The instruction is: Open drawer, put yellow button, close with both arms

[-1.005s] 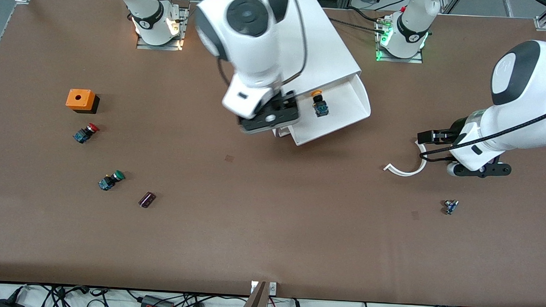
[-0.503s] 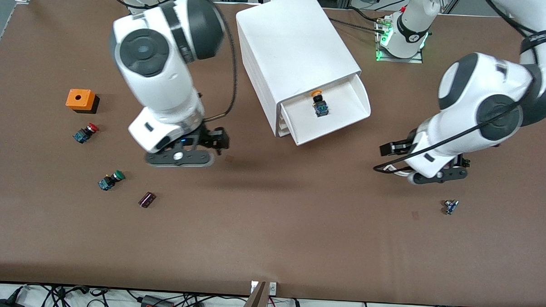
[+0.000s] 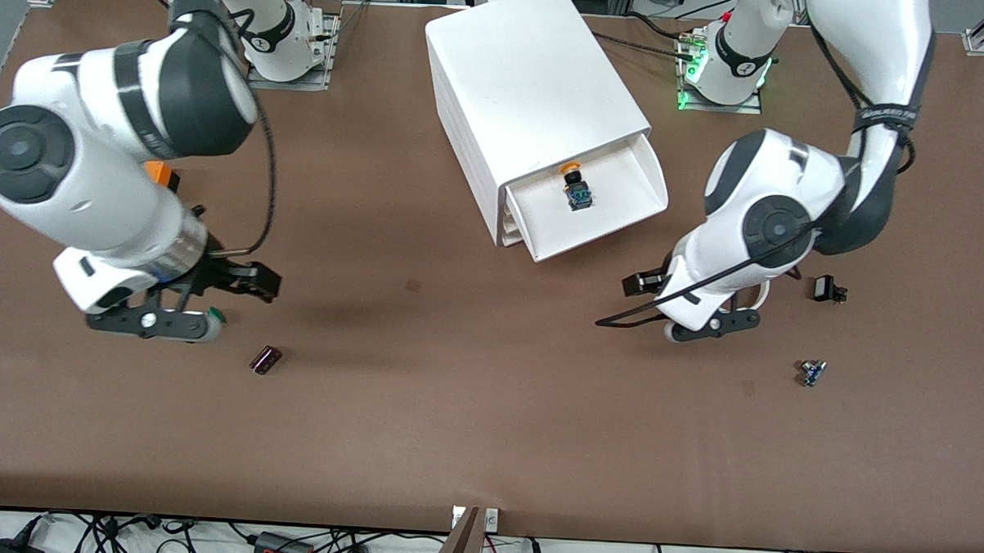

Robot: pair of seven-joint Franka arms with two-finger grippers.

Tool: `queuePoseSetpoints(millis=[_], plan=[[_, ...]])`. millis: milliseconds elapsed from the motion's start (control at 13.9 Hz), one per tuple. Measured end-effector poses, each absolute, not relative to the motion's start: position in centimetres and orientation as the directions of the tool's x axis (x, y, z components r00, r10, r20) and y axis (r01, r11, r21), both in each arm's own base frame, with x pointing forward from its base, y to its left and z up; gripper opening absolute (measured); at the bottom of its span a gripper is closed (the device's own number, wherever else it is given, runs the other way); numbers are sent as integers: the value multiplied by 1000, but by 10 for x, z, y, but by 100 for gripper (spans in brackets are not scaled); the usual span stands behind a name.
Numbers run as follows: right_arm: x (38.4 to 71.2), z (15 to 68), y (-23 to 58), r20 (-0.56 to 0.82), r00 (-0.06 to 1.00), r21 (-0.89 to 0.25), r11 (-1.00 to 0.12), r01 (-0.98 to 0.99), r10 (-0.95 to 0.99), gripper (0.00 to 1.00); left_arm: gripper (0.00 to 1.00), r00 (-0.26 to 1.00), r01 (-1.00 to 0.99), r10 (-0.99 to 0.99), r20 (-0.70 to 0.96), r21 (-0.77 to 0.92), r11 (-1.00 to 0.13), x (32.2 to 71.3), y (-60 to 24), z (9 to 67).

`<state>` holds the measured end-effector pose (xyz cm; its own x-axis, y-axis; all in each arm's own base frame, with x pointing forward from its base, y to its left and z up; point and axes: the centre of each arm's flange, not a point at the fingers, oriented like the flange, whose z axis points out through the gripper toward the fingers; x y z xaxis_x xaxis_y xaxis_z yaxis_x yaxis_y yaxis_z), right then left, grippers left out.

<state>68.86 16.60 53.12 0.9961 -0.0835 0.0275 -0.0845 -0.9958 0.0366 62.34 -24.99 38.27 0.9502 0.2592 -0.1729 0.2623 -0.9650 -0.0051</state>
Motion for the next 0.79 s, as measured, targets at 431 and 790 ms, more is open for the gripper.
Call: queuePoseSetpoints(millis=[431,790], plan=[[667,565,8,37,987,-30,-988,-155,-156,100,100,931,306,309,-195,-47,-951,598,-288,362],[637,601,-52,71,991,-51,-993,-107,-111,100,100,924,325,327,-196,-46,-945,572,-315,358]])
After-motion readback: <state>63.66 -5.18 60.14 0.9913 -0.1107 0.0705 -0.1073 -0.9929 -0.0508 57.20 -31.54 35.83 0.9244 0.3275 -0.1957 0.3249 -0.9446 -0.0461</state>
